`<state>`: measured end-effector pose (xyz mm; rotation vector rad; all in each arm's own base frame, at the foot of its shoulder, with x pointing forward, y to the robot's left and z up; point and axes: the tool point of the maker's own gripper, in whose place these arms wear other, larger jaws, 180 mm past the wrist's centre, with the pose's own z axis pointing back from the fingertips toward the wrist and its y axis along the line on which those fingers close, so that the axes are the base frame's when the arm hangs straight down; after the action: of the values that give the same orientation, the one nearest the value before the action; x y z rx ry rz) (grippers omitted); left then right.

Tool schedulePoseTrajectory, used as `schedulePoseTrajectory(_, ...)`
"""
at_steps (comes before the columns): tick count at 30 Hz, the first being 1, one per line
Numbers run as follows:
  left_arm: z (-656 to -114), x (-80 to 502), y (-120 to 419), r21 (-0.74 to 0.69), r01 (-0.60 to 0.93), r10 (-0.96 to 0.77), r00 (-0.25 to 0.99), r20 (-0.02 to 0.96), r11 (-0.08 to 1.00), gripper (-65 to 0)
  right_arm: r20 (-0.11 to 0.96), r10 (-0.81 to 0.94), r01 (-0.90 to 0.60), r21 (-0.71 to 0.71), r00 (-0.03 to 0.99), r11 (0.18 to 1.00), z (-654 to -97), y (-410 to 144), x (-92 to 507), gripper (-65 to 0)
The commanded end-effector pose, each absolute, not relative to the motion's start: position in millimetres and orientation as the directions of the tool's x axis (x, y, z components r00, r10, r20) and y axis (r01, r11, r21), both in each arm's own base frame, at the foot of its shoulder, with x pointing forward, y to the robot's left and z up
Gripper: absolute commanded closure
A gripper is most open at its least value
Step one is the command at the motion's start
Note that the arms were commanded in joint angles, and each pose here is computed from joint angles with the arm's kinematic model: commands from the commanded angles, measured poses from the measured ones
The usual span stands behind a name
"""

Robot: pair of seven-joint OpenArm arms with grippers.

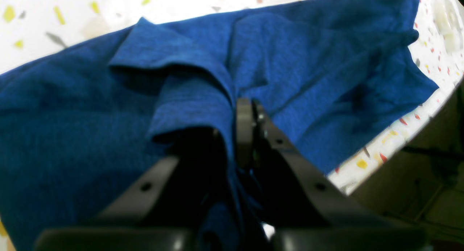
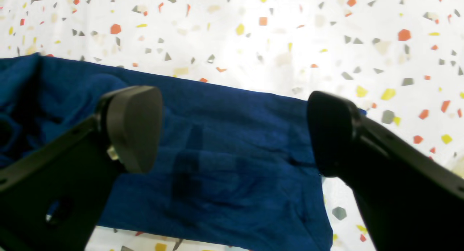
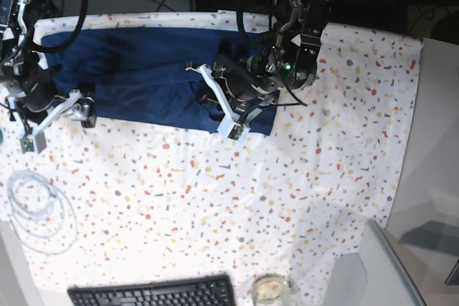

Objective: Layout the t-shirt on the table in an organized manner, then fold the t-shirt properly
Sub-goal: 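Fold the lifted end over toward the right gripper with both grippers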

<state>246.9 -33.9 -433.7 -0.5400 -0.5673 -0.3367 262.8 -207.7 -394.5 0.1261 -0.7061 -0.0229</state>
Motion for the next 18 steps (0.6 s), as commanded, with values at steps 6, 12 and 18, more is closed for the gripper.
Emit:
schedulePoseTrajectory(6, -412, 255, -68, -0.42, 0.5, -0.146, 0.756, 0.638, 0.757, 0.0, 0.68, -0.057, -0.031, 0.116, 0.731, 0.993, -384, -211, 271, -59.1)
schedulePoseTrajectory(12, -408, 250, -88, -0.428, 0.538, -0.172, 0.745, 0.644, 0.726, 0.0, 0.679, -0.054, -0.03, 0.112, 0.732, 0.993, -384, -212, 271, -59.1)
schedulePoseTrajectory(18, -407, 246, -96, -0.43, 0.556, -0.187, 0.739, 0.647, 0.711, 0.0, 0.68, -0.054, -0.031, 0.112, 0.731, 0.993, -384, -212, 271, -59.1)
